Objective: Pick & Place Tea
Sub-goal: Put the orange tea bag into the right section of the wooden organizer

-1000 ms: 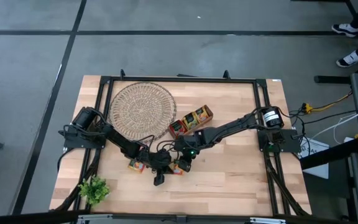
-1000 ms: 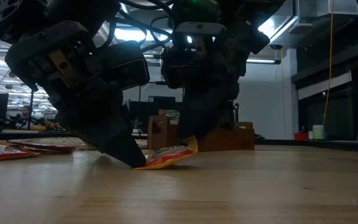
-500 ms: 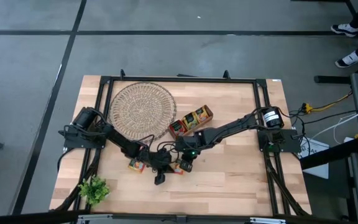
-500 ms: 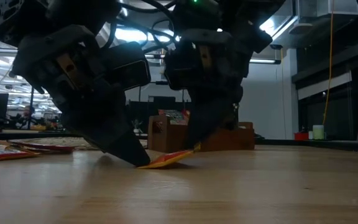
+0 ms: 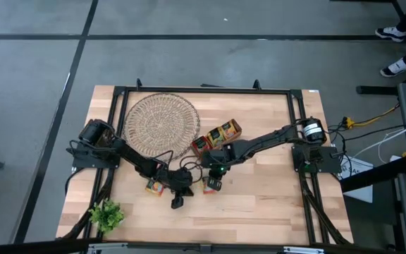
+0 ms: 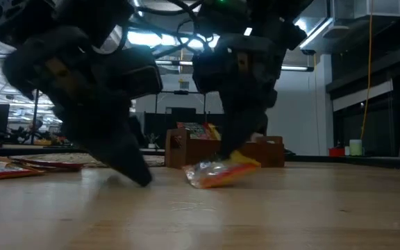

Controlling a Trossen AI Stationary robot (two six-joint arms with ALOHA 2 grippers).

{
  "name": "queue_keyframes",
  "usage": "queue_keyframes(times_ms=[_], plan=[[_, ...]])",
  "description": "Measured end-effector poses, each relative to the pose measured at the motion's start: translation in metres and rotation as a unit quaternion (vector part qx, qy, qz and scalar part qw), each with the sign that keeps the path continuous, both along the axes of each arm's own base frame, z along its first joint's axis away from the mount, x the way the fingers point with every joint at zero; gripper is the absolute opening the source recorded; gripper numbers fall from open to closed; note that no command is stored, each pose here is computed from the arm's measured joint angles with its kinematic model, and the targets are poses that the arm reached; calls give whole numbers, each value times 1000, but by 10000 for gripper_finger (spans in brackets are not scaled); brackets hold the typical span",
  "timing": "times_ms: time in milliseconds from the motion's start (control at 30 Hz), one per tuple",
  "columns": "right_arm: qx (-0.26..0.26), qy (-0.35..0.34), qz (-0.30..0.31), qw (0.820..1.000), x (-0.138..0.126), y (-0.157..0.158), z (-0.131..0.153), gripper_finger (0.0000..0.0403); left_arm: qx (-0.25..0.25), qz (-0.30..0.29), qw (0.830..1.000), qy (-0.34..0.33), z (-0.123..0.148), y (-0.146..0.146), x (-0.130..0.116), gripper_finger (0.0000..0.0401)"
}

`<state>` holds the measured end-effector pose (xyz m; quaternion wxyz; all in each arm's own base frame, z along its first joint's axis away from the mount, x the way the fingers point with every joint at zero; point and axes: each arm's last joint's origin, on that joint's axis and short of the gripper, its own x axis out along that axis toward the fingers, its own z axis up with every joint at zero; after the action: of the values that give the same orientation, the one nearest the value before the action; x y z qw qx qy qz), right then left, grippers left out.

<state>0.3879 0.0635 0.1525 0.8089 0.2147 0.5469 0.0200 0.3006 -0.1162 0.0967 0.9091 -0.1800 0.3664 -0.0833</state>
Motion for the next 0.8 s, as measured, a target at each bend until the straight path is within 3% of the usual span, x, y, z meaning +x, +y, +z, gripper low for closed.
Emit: queue_keyframes(times_ms=[367, 800], plan=[[-99, -37, -3, 994, -27, -22, 64, 2, 12, 4, 1000, 24, 10, 2, -6, 11], [-281, -35, -48, 958, -68, -85, 119, 1, 30, 3, 999, 22, 10, 6, -5, 11]])
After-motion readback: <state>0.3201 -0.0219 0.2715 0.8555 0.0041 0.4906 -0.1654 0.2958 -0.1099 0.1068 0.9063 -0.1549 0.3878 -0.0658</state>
